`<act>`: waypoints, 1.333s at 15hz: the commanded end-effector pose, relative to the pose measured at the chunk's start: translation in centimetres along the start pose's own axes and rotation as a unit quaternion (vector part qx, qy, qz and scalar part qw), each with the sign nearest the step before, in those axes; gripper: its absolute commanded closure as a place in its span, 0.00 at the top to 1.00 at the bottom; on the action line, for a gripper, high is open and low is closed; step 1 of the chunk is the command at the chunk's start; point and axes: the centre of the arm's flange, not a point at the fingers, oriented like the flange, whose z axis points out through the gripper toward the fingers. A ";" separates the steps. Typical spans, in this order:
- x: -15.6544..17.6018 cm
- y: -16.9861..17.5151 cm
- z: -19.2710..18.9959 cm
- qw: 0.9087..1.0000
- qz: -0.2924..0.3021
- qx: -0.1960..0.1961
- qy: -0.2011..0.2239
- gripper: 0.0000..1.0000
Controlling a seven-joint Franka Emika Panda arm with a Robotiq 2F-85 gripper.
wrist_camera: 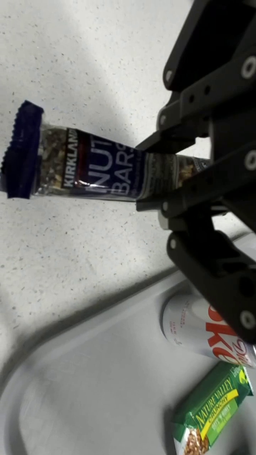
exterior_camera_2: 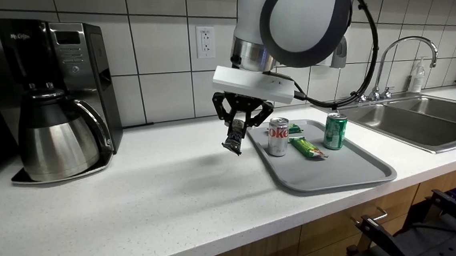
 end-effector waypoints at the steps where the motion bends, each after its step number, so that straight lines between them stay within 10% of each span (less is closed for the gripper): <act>1: 1.3 -1.4 1.0 1.000 -0.021 -0.003 -0.014 0.08; 20: 0.7 -3.3 6.4 0.995 -0.077 -0.020 -0.058 0.08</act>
